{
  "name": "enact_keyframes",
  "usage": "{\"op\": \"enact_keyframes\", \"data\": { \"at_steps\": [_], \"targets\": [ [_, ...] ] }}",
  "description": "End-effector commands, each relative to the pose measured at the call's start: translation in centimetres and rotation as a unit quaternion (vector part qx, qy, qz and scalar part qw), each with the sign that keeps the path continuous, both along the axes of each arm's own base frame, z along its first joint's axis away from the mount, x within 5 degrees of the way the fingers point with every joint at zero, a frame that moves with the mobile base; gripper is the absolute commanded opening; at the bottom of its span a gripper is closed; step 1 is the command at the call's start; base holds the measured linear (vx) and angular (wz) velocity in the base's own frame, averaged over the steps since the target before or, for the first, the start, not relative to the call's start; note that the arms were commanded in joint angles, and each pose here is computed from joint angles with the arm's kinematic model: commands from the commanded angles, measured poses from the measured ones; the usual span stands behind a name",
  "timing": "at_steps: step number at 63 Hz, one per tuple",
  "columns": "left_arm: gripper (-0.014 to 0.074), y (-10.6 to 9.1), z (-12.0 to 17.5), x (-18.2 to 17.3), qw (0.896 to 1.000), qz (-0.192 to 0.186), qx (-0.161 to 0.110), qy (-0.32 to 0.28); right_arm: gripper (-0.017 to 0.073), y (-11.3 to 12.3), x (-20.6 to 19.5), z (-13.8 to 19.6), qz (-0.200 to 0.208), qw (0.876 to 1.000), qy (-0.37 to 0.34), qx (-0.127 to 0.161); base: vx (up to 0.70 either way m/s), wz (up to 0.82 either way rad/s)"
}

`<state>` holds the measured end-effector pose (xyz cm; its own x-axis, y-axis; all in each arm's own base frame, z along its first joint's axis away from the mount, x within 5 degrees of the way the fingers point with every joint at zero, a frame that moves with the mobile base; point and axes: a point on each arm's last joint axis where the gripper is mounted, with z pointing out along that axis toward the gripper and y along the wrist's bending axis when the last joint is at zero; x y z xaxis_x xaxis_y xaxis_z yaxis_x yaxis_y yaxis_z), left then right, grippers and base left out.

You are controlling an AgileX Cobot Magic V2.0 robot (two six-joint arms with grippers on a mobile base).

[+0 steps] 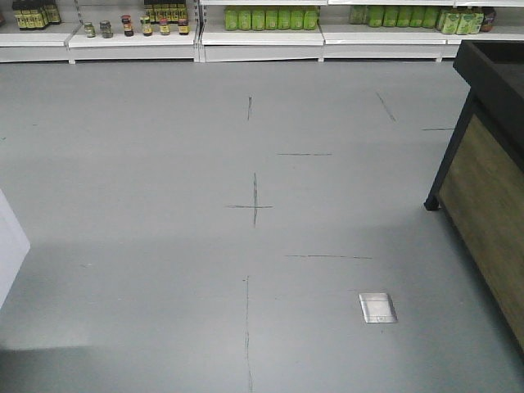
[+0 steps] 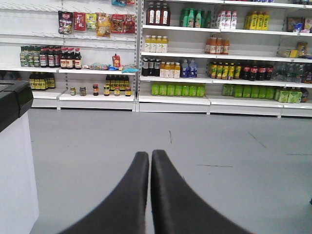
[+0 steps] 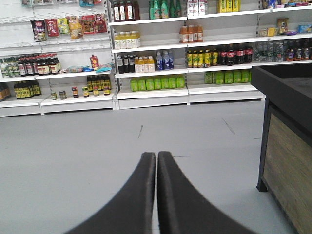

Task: Pick three apples into basket with both arms
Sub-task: 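Drive the base forward along the aisle toward the fruit tables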

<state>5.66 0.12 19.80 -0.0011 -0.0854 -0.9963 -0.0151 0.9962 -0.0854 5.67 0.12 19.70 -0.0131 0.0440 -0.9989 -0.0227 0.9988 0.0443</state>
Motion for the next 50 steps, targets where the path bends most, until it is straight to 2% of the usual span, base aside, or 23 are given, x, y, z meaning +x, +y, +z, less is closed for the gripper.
{"op": "enact_keyframes", "data": {
  "at_steps": [1, 50],
  "targets": [
    [-0.0006, -0.09, 0.56, -0.03, 0.999, -0.005, -0.001, -0.037, -0.0009, 0.01, 0.02, 0.19, 0.000, 1.000, -0.029, -0.006, 0.18, 0.00],
    [-0.0006, -0.09, 0.56, -0.03, 0.999, -0.005, -0.001, -0.037, -0.0009, 0.01, 0.02, 0.19, 0.000, 1.000, -0.029, -0.006, 0.11, 0.00]
  ]
}}
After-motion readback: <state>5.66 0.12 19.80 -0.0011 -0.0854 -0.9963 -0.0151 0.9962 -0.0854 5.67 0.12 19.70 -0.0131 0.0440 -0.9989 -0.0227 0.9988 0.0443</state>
